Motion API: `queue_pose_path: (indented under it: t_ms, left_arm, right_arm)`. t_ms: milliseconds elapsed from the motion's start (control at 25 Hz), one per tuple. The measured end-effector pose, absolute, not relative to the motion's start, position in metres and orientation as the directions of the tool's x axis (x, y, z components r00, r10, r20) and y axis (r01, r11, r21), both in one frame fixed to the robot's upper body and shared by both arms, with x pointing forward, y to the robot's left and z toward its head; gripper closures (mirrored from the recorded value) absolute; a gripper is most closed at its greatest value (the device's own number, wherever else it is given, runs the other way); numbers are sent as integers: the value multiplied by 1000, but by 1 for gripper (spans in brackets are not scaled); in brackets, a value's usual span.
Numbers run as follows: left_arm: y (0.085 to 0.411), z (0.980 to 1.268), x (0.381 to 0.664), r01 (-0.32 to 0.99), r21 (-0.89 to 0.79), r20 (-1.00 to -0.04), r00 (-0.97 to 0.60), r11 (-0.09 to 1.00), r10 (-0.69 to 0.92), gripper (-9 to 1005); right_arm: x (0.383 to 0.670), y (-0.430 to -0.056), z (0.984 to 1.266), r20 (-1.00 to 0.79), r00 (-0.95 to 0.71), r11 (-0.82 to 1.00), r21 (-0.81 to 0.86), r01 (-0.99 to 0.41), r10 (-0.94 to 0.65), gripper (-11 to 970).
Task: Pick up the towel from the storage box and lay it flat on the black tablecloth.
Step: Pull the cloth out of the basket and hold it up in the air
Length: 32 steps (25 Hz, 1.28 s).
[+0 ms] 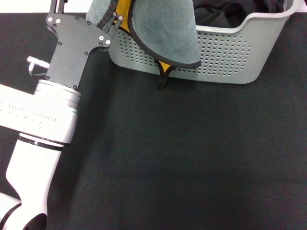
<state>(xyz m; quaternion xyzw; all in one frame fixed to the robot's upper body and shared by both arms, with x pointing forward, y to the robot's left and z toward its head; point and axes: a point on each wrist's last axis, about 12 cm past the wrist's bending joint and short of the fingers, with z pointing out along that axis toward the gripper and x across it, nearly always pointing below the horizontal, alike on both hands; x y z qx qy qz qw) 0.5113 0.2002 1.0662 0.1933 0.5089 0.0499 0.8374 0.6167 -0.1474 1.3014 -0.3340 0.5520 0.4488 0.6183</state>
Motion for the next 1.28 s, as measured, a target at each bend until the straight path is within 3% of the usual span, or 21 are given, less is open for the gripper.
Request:
queue_pose_path:
  t_ms: [1280]
  left_arm:
    - [204, 1062, 494, 141, 426, -791, 537, 894, 293, 181]
  right_arm:
    - [616, -163, 1300, -976, -23, 386, 108, -916, 218, 949]
